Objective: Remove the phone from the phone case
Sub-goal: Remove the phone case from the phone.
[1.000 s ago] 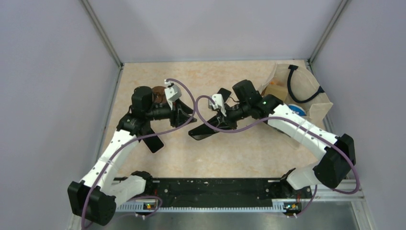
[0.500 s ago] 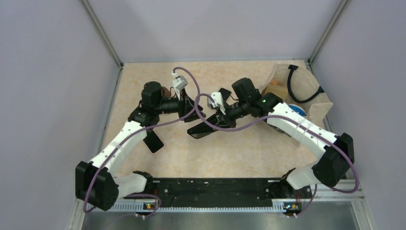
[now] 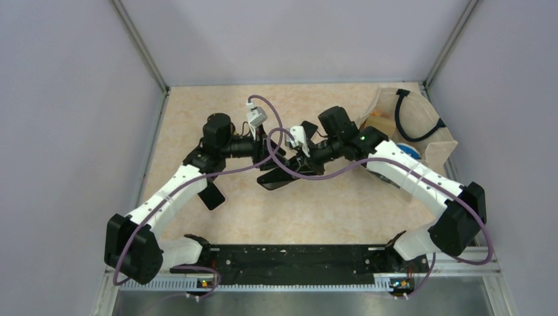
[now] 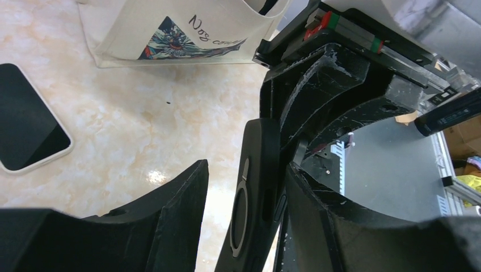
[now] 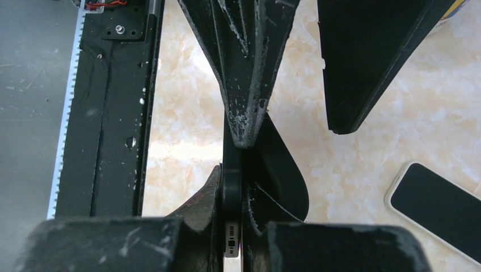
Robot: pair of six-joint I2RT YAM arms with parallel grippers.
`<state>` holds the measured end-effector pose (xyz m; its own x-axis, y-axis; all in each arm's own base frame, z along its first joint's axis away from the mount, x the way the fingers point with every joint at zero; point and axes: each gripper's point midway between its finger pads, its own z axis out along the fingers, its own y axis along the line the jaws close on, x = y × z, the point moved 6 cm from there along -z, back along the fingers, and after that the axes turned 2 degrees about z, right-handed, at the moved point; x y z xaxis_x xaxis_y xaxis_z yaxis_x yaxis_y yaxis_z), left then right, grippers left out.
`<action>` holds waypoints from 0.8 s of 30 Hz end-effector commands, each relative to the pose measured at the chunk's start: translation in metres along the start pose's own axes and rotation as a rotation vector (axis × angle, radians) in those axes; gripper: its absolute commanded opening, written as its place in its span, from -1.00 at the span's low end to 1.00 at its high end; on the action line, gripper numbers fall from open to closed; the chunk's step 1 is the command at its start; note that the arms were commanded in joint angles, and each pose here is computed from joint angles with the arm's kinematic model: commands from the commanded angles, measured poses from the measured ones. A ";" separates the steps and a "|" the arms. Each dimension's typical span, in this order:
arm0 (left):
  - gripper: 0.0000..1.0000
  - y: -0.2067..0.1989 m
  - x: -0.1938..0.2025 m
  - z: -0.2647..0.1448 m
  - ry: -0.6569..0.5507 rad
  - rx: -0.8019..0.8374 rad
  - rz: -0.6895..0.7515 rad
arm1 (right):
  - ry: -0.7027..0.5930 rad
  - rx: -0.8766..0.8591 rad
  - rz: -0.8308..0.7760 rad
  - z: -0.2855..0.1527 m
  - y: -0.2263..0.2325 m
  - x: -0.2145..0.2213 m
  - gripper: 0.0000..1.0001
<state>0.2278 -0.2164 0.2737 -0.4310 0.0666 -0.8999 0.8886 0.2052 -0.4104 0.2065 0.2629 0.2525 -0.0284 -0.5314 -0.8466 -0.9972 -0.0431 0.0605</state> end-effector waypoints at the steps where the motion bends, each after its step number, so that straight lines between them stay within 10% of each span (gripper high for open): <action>1: 0.14 0.005 0.000 0.005 -0.007 -0.018 0.059 | -0.106 -0.009 -0.103 -0.007 0.001 -0.035 -1.00; 24: 0.08 0.015 0.041 0.028 0.086 0.049 0.012 | -0.141 -0.002 -0.121 -0.011 0.003 -0.043 -1.00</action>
<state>0.2329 -0.2329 0.2494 -0.3892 0.1093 -0.9146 0.9140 0.1697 -0.3686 0.2020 0.2560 0.2457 -0.0744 -0.5742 -0.8153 -0.9946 -0.0169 0.1027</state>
